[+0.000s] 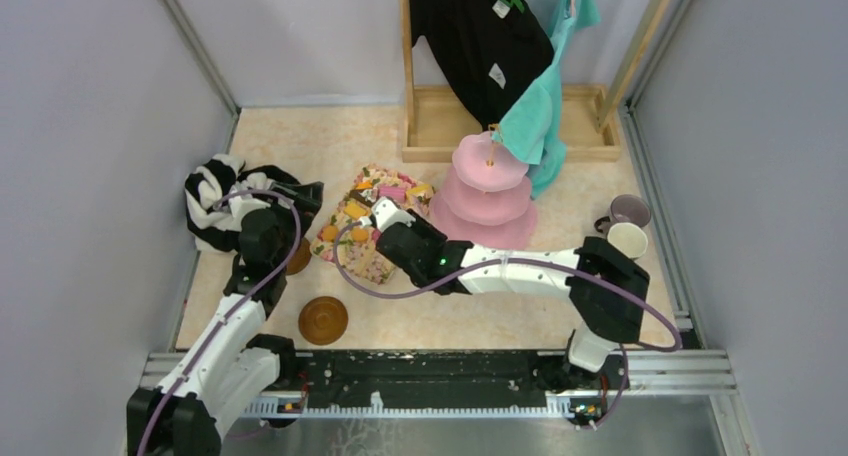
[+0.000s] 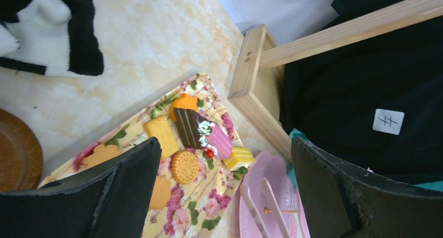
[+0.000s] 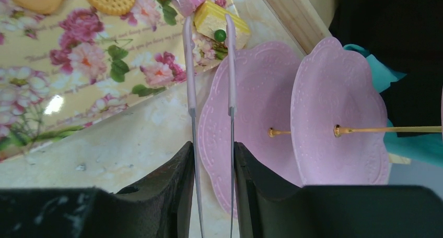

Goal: Serve the afternoon tea
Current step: Pick up the desert from the tray.

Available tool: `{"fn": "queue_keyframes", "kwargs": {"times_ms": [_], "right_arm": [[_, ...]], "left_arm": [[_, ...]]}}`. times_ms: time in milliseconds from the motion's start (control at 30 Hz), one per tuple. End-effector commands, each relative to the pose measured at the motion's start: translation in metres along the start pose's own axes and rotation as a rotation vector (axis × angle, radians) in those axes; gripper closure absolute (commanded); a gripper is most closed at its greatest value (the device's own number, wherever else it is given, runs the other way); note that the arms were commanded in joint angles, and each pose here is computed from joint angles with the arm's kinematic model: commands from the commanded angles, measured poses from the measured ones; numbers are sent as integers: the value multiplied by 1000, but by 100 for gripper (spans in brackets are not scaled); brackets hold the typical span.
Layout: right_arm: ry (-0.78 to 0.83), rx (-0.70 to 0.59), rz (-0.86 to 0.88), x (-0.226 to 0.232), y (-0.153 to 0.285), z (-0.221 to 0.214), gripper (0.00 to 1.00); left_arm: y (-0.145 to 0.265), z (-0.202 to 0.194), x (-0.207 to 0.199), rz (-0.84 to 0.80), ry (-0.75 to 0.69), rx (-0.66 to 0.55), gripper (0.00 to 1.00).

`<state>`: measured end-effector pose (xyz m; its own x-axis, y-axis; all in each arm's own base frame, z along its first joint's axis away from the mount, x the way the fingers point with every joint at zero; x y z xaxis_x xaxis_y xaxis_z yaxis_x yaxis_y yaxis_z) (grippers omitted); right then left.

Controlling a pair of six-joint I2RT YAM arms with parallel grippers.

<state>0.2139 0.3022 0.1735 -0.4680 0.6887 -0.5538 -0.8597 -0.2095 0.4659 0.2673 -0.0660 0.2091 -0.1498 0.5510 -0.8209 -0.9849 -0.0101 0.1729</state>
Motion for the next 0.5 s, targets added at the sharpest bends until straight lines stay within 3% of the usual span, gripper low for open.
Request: {"fn": "queue_keyframes", "kwargs": {"times_ms": [0,467], "right_arm": [[33,-48,-54,-8,-18,27,70],[135,14,-90,-9,-35,17,69]], "left_arm": [[3,4,-3,-38,70,4,1],[4,8,7,-22,98,-13,1]]}}
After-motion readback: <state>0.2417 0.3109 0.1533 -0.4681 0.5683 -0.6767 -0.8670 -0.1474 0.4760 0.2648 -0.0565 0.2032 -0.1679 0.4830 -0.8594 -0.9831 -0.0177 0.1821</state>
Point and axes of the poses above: each gripper's point midway between its finger pads, its own y axis back along the fingers, its own x axis along the line the jaws close on, z = x × y, the point moved 6 cm from there along y, back along the fingers, and after that the axes turned 2 degrees about y, right-handed, at the moved point
